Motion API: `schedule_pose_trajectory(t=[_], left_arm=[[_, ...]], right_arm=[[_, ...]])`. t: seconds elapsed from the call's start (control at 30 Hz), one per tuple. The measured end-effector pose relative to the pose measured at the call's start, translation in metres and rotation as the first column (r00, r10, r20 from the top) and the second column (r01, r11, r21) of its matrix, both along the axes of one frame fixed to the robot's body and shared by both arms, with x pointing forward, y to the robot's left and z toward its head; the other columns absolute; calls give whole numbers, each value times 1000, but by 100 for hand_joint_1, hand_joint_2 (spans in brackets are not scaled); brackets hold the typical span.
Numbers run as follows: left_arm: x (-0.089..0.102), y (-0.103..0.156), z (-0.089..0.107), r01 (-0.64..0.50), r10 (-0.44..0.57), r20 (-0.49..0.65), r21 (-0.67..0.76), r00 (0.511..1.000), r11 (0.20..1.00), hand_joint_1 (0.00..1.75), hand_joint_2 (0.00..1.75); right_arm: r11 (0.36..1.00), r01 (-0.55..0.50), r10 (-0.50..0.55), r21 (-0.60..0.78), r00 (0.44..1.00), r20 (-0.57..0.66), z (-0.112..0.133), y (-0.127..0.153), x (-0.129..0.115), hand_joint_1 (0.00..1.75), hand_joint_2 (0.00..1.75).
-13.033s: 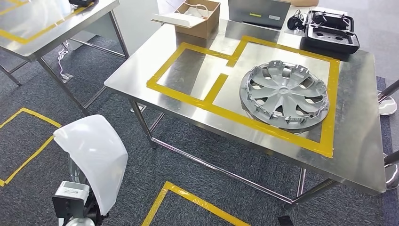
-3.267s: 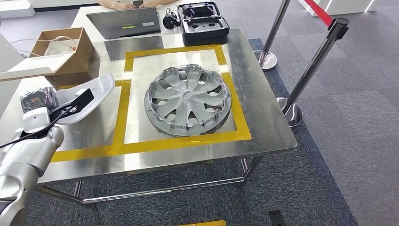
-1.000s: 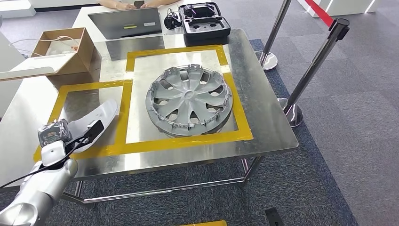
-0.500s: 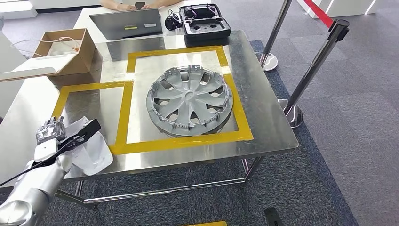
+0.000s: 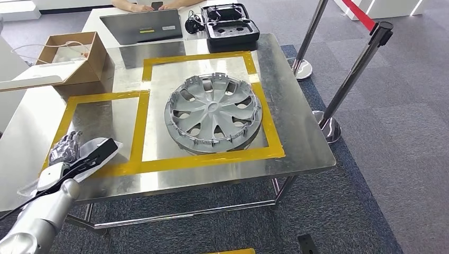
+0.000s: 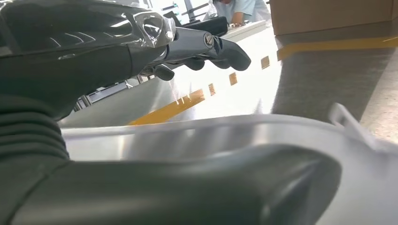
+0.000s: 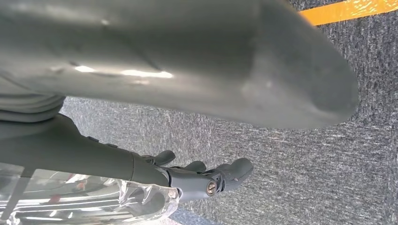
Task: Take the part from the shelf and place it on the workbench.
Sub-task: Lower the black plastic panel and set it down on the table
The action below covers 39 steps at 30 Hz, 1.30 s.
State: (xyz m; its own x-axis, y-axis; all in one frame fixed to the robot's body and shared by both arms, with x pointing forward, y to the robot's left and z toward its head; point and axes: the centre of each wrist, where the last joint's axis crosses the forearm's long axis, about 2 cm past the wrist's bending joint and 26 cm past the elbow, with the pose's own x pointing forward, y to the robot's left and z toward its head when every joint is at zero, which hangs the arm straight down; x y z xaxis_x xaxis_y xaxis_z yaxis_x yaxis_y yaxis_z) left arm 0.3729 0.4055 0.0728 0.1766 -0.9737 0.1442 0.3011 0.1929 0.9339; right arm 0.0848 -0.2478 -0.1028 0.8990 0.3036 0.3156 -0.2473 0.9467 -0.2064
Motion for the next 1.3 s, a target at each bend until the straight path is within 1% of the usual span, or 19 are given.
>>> schedule_pose_trajectory(t=[0.3,0.53,0.83,1.03,1.07,1.1,1.13,1.17,1.23,1.3], left_arm=[[-3,2,-2,-6,6,3,-2,1000,1000,0,0],[-5,11,-1,-11,11,31,4,999,1000,0,0],[-7,27,4,-20,18,64,31,998,999,0,0],[-7,31,5,-18,16,81,27,997,999,0,0],[-6,32,8,1,0,116,-7,993,1000,0,0],[-4,32,11,37,-24,165,-73,986,997,0,0],[-1,31,15,85,-47,229,-161,972,983,0,0],[1,29,18,147,-61,306,-265,950,953,0,0],[1,22,24,250,-44,423,-448,905,858,0,0],[-2,12,35,344,-15,508,-562,861,752,0,0]], right_arm=[[1000,-3,3,0,1000,0,0,0,0,0,0],[1000,-7,7,3,1000,4,1,3,3,0,0],[1000,-10,11,9,1000,-11,1,7,-1,0,0],[1000,-11,11,9,1000,-14,1,8,-1,0,0],[1000,-7,8,10,1000,-15,1,8,-1,0,0],[1000,-3,3,12,1000,-14,1,9,-1,0,0],[1000,3,-3,15,1000,-13,1,9,-1,0,0],[1000,9,-9,17,1000,-10,0,9,-2,0,0],[1000,15,-15,20,1000,-9,0,9,-4,0,0],[1000,19,-19,20,1000,-15,-1,9,-8,0,0]])
